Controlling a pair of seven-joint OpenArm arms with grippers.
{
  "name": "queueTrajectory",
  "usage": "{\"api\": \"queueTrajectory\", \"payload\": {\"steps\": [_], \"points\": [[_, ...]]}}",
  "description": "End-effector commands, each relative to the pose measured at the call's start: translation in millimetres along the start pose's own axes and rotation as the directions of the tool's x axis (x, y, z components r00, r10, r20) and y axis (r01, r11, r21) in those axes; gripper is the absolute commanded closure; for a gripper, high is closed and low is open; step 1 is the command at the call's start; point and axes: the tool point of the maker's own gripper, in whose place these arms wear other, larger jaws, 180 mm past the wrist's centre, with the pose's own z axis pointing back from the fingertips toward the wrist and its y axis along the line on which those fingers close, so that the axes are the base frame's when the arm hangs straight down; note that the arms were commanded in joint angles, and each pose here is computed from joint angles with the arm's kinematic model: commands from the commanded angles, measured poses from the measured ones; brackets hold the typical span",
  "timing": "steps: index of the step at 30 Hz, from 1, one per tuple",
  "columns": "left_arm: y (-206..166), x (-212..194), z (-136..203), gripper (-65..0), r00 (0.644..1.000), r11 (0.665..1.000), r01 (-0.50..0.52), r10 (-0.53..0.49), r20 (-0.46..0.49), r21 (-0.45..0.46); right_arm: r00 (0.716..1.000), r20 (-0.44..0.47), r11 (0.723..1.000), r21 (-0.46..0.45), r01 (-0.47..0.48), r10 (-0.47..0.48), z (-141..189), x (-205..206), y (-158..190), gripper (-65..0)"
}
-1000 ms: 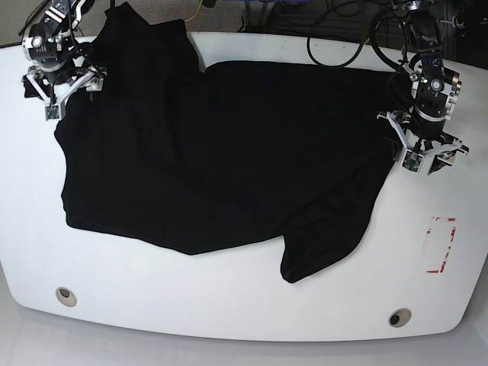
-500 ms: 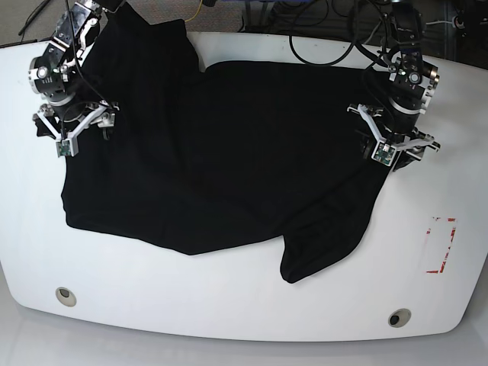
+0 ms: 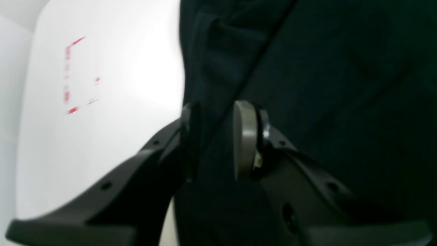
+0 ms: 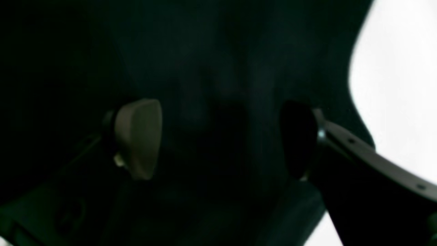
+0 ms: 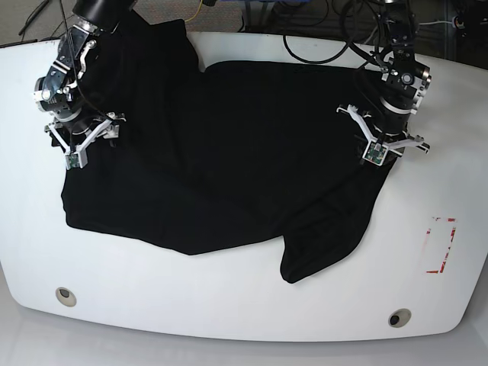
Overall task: Layout the t-shirt on the table in an organized manner, then fold the t-shirt properly
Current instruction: 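Regrasp the edge with both grippers and drag the t-shirt further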
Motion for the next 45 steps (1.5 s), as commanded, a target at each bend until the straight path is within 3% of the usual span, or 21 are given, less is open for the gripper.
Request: {"api": "queueTrajectory", "payload": {"steps": [1, 10, 13, 16, 17, 20, 23, 27, 45], "points": [[2.9, -3.8, -3.5, -13.9, 1.000, 1.000, -0.006, 0.006, 0.000, 0.004, 0.999, 0.036, 1.000, -0.014, 0.002, -0.001, -0.3, 12.9, -11.3, -50.6], [-2.9, -49.4, -20.0, -13.9, 0.993, 0.999, -0.027, 0.022, -0.118, -0.037, 0.999, 0.042, 0.999, 0.007, 0.034, -0.034, -11.9, 4.1, -10.4, -50.1], [-4.6, -57.6, -21.7, -13.9, 0.990, 0.999, -0.031, 0.025, -0.137, -0.045, 0.999, 0.030, 0.999, 0.013, 0.043, -0.043, -14.6, -0.8, -9.7, -45.0], [-1.1, -60.9, -21.5, -13.6, 0.989, 0.999, -0.021, 0.014, -0.145, -0.044, 0.999, 0.028, 0.999, 0.015, 0.046, -0.047, -15.4, -3.0, -9.4, -33.9], [-0.3, -61.6, -21.4, -13.5, 0.989, 0.999, -0.018, 0.012, -0.147, -0.043, 0.999, 0.025, 0.999, 0.015, 0.046, -0.047, -15.2, -5.0, -9.2, -25.4], [0.7, -62.0, -21.2, -13.2, 0.989, 0.999, -0.019, 0.013, -0.148, -0.041, 0.999, 0.024, 0.999, 0.016, 0.047, -0.048, -15.4, -5.4, -9.1, -10.5], [0.5, -63.4, -20.5, -8.8, 0.989, 0.999, -0.018, 0.012, -0.151, -0.042, 0.999, 0.011, 0.999, 0.020, 0.049, -0.049, -16.5, -10.6, -7.7, 0.0], [4.1, -65.8, -19.9, 0.0, 0.987, 0.999, -0.009, 0.004, -0.159, -0.037, 0.999, -0.003, 0.999, 0.038, 0.035, -0.035, -18.9, -14.2, -0.4, -0.1], [-10.4, -114.2, 8.9, 0.0, 0.962, 0.996, 0.009, -0.031, -0.271, -0.084, 0.991, -0.133, 0.998, 0.049, 0.034, -0.027, -8.6, -76.3, 6.8, -0.4]]}}
